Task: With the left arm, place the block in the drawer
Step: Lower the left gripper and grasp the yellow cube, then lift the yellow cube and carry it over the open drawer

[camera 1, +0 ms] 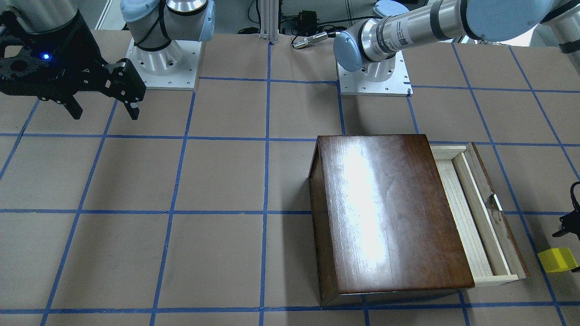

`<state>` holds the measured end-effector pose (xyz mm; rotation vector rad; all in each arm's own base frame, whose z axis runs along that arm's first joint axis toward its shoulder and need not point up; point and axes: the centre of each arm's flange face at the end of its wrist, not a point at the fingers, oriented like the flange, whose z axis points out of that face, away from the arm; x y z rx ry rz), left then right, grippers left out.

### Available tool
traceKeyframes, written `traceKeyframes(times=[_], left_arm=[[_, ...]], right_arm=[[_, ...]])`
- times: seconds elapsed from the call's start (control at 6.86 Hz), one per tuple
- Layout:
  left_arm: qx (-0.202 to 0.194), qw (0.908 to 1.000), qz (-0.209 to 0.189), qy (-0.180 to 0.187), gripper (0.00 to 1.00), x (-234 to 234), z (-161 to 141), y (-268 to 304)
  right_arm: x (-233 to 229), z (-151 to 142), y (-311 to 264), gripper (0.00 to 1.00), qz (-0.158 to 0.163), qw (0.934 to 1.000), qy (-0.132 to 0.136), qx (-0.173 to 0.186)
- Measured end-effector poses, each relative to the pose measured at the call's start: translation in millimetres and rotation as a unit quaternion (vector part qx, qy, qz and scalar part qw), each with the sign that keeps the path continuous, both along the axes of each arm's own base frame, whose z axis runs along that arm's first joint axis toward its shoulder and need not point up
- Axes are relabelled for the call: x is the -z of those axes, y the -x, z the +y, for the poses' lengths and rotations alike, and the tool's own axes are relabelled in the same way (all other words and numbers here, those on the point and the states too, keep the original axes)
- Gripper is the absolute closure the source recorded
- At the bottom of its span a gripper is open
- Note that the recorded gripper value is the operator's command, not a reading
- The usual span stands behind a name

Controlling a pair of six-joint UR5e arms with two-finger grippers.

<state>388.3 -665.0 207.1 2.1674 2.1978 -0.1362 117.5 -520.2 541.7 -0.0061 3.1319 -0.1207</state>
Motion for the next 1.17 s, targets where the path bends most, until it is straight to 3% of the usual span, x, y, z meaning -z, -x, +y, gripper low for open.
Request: traceKeyframes(times=[0.58, 0.73, 0.88, 1.02, 1.17], left_arm=[[-0.011, 0.9998, 0.014, 0.000, 0.13, 12.8, -3.4, 2.5], [-0.010, 0.9999, 0.013, 0.002, 0.36, 14.3, -4.1, 2.4], [-0.009, 0.9999, 0.011, 0.006, 0.80, 15.1, -5.1, 1.7], [-0.009, 0.9999, 0.005, 0.014, 0.93, 14.0, -6.6, 0.5], [-0.007, 0.9997, -0.005, 0.025, 0.99, 11.2, -8.6, -1.2]], right_arm=[[0.2, 0.0, -0.3, 0.00, 0.000, 1.0000, 0.000, 0.000], [0.2, 0.0, -0.3, 0.00, 0.000, 1.0000, 0.000, 0.000], [0.1, 0.1, -0.4, 0.00, 0.000, 1.0000, 0.000, 0.000], [0.2, 0.1, -0.4, 0.00, 0.000, 1.0000, 0.000, 0.000], [0.2, 0.0, -0.5, 0.00, 0.000, 1.0000, 0.000, 0.000]])
